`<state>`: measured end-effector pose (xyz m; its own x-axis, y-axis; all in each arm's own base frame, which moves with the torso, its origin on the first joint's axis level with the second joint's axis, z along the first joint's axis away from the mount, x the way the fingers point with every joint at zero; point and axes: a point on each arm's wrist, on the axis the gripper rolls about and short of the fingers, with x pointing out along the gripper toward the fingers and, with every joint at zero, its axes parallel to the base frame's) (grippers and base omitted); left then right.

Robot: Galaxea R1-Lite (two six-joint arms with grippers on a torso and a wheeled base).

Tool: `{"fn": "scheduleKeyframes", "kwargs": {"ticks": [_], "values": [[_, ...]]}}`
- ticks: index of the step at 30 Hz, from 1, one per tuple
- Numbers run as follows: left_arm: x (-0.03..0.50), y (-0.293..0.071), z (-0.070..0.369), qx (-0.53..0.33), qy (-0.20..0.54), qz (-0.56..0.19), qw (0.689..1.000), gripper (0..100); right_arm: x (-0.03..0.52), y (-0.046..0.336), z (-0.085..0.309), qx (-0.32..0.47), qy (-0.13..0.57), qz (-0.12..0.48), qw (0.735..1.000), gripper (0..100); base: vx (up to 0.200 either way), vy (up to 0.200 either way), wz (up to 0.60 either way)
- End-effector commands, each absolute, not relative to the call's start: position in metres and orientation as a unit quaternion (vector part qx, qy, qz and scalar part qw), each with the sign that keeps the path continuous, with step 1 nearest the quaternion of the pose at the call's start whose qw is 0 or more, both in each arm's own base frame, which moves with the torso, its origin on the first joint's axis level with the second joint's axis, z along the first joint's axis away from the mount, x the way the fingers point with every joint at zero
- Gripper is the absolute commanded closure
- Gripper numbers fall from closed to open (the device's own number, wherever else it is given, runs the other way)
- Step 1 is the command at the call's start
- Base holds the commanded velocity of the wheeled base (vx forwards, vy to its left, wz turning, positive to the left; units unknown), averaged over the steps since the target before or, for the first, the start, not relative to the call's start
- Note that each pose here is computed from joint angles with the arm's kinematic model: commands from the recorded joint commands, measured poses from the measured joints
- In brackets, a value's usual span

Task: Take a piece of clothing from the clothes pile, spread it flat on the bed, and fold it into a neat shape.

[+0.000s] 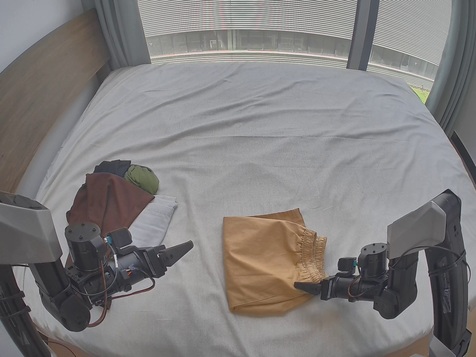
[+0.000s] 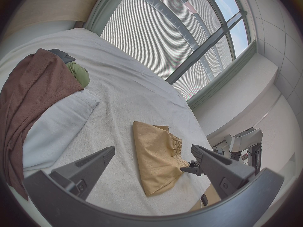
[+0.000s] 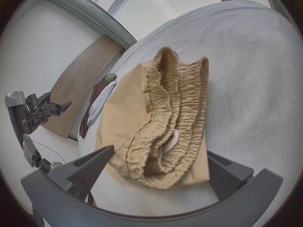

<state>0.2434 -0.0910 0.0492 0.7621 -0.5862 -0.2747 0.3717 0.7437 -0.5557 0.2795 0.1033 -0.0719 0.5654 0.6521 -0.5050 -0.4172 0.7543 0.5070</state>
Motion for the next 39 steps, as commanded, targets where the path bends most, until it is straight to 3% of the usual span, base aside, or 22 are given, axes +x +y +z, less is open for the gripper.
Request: {"fn": "scheduleKeyframes", "kwargs": {"ticks": [1,8,9,18,31,39], "values": [[0.244,-0.091,0.048,-0.242,0.223,-0.263,0.907,0,0.281,0.109,-0.076,0.166,0.351,0.309,0.868,0,0.000,0.000,0.00],[0.243,-0.091,0.047,-0.242,0.227,-0.263,0.906,0,0.281,0.109,-0.077,0.166,0.352,0.306,0.869,0,0.000,0.000,0.00],[0.243,-0.091,0.047,-0.242,0.227,-0.263,0.906,0,0.281,0.110,-0.077,0.165,0.353,0.304,0.869,100,0.000,0.000,0.00],[0.244,-0.091,0.047,-0.240,0.224,-0.263,0.907,0,0.279,0.116,-0.073,0.161,0.347,0.317,0.868,100,0.000,0.000,0.00],[0.247,-0.076,0.050,-0.205,0.203,-0.248,0.925,0,0.293,0.140,0.022,0.173,0.200,0.416,0.870,100,0.000,0.000,0.00],[0.243,-0.077,0.048,-0.204,0.213,-0.251,0.922,0,0.303,0.171,0.072,0.211,0.125,0.467,0.850,100,0.000,0.000,0.00]]}}
